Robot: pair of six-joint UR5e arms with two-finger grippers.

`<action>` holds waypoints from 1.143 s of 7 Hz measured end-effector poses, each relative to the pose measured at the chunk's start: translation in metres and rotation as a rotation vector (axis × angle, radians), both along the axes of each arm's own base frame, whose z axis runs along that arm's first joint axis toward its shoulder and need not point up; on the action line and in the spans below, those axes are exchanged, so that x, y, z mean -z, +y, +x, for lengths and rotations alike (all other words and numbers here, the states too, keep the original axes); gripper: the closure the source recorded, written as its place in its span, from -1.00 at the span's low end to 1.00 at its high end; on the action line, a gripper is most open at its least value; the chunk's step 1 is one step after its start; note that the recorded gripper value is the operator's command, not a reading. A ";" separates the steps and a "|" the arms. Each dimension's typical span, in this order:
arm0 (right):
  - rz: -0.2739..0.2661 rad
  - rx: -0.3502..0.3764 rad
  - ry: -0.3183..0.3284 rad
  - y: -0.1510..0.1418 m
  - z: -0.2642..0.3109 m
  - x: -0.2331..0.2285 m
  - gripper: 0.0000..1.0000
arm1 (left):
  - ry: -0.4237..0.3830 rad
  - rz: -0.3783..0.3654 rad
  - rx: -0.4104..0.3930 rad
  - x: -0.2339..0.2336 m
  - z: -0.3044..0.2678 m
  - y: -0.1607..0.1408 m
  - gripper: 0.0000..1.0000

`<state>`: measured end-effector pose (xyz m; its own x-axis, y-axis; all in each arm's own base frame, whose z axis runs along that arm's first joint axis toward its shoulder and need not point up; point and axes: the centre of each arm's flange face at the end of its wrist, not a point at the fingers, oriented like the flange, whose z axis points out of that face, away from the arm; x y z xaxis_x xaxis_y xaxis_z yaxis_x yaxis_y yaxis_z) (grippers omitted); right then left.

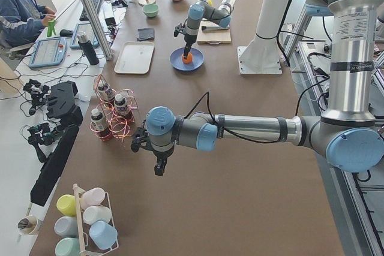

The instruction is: Pick orange to plate

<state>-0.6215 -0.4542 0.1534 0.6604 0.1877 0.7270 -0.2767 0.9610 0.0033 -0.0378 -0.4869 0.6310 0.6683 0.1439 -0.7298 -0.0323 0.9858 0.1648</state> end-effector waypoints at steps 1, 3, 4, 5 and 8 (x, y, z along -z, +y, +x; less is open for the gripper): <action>-0.002 0.038 -0.004 -0.031 0.039 0.005 -1.00 | -0.002 -0.019 0.001 -0.011 -0.001 0.007 -0.96; 0.042 0.168 0.026 -0.095 0.169 -0.039 -1.00 | -0.007 -0.046 0.023 -0.029 -0.012 0.021 -0.96; 0.096 0.235 0.046 -0.114 0.255 -0.092 -1.00 | -0.005 -0.050 0.019 -0.030 -0.015 0.022 -0.96; 0.154 0.313 0.067 -0.125 0.345 -0.155 -1.00 | 0.003 -0.053 -0.014 -0.029 -0.017 0.020 -0.96; 0.213 0.438 0.142 -0.097 0.560 -0.332 -1.00 | 0.025 -0.065 -0.083 -0.010 -0.037 0.006 -0.96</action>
<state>-0.0617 -0.5511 0.4855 0.7388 -0.2721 0.6166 0.1700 0.9605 0.2201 -0.0744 -0.4806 0.6406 0.6378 0.1495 -0.7555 -0.1107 0.9886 0.1022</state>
